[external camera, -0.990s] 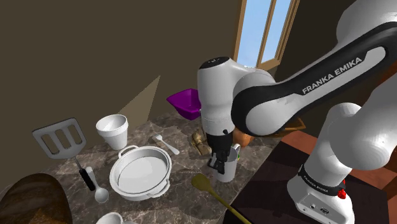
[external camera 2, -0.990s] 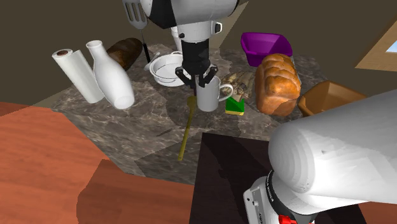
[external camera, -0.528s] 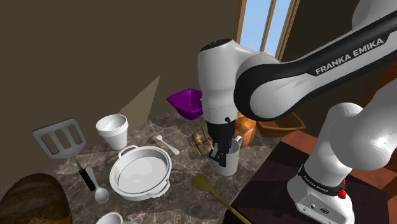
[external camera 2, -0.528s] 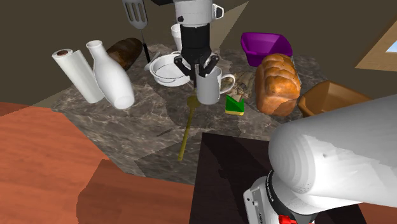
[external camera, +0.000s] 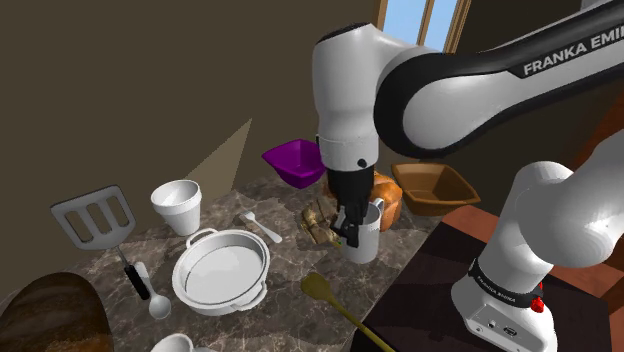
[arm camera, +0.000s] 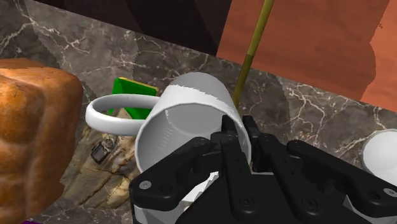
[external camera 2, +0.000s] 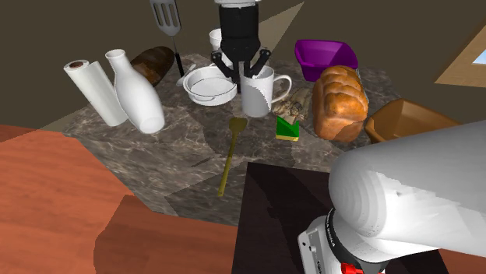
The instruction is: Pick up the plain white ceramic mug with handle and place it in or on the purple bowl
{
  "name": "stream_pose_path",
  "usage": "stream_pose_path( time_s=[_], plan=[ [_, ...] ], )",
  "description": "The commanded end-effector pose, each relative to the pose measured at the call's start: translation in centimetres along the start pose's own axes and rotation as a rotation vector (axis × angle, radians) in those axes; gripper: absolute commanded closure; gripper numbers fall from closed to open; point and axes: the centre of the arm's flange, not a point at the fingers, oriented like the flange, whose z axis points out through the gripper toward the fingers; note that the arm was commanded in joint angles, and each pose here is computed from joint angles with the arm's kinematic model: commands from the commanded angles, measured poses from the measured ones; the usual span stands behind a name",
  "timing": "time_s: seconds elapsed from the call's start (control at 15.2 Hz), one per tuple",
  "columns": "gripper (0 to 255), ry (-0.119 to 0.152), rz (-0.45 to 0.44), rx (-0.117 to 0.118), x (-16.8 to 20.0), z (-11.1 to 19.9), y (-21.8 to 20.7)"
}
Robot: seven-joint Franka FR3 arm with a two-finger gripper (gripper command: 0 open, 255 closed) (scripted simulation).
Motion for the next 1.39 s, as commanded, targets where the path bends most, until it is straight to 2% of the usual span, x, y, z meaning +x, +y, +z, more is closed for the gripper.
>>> stream_pose_path(
  time_s=[0.0,0.46,1.32],
  plan=[
    [255,0.0,0.0,0.0,-0.2,-1.1,0.0],
    [255,0.0,0.0,0.0,-0.8,-4.5,0.1],
    [255,0.0,0.0,0.0,10.7,-7.0,12.6]
  ],
)
